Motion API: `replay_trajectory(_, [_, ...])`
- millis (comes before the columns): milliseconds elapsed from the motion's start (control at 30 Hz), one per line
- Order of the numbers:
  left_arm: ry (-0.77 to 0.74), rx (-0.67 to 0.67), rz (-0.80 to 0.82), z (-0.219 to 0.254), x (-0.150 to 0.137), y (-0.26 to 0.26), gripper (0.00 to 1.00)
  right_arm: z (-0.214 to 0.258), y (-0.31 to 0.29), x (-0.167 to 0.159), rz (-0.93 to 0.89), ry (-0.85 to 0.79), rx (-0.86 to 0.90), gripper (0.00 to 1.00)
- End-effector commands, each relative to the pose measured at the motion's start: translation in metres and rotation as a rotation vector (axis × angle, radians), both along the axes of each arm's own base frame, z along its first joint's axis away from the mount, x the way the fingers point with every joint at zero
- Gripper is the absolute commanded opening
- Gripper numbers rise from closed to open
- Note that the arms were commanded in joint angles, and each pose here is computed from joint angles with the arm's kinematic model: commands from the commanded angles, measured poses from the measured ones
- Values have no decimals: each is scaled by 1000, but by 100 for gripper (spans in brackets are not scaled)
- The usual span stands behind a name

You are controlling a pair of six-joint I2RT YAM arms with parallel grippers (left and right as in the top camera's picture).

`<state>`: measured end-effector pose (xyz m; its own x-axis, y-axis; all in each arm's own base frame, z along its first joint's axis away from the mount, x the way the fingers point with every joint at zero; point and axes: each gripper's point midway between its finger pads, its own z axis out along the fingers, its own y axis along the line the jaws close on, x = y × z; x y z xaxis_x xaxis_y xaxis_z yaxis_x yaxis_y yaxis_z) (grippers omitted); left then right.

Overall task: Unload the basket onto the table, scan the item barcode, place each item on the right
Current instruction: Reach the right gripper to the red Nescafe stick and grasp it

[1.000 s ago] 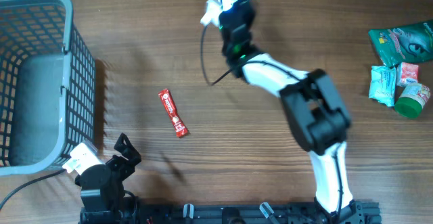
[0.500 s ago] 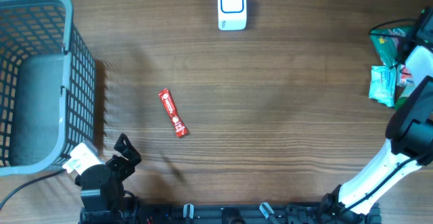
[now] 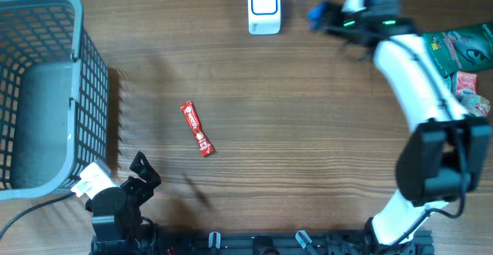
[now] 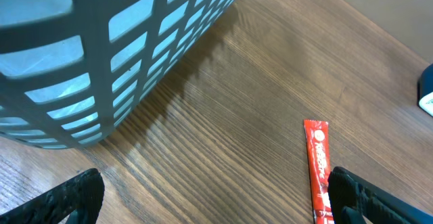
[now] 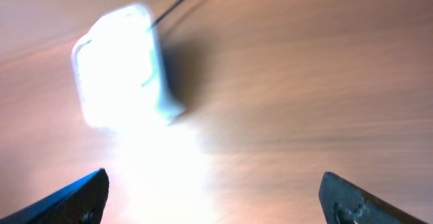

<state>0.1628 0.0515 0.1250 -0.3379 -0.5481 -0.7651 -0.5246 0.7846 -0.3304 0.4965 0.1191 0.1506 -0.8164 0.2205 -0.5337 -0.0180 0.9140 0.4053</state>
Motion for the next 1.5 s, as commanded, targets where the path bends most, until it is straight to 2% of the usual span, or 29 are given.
replay_trajectory(0, [0, 3, 10, -2, 0, 2, 100, -41, 126, -77, 344, 187, 100, 100])
replay_trajectory(33, [0, 3, 10, -2, 0, 2, 100, -57, 167, -110, 528, 175, 25, 99])
replay_trajectory(67, [-1, 3, 10, -1, 0, 2, 100, -69, 184, -125, 585, 174, -30, 98])
replay_trajectory(167, [0, 3, 10, -2, 0, 2, 100, -97, 211, -156, 631, 160, -252, 87])
replay_trajectory(233, [-1, 3, 10, -1, 0, 2, 100, -105, 217, -175, 659, 135, -392, 88])
replay_trajectory(333, [-1, 3, 10, -1, 0, 2, 100, -109, 236, -197, 754, 109, -440, 87])
replay_trajectory(433, [0, 3, 10, -2, 0, 2, 100, -122, 247, -206, 779, 120, -436, 79])
replay_trajectory(533, [-1, 3, 10, -1, 0, 2, 100, -133, 248, -210, 796, 138, -442, 77])
replay_trajectory(633, [0, 3, 10, -2, 0, 2, 100, -129, 269, -225, 861, 167, -312, 76])
replay_trajectory(767, [0, 3, 10, -2, 0, 2, 100, -144, 290, -225, 813, 173, -237, 73])
replay_trajectory(900, [0, 3, 10, -2, 0, 2, 100, -156, 291, -220, 759, 186, -240, 67])
replay_trajectory(1100, [0, 3, 10, -2, 0, 2, 100, -175, 295, -206, 710, 141, -268, 64])
replay_trajectory(1133, [0, 3, 10, -2, 0, 2, 100, -176, 295, -206, 701, 146, -270, 62])
replay_trajectory(1200, [0, 3, 10, -2, 0, 2, 100, -179, 287, -204, 646, 164, -298, 6])
replay_trajectory(1367, [0, 3, 10, -2, 0, 2, 100, -176, 288, -208, 652, 188, -295, 5])
replay_trajectory(1433, [-1, 3, 10, -1, 0, 2, 100, -165, 295, -216, 684, 245, -234, 4])
replay_trajectory(1467, [0, 3, 10, -2, 0, 2, 100, -149, 300, -224, 704, 321, -150, 4])
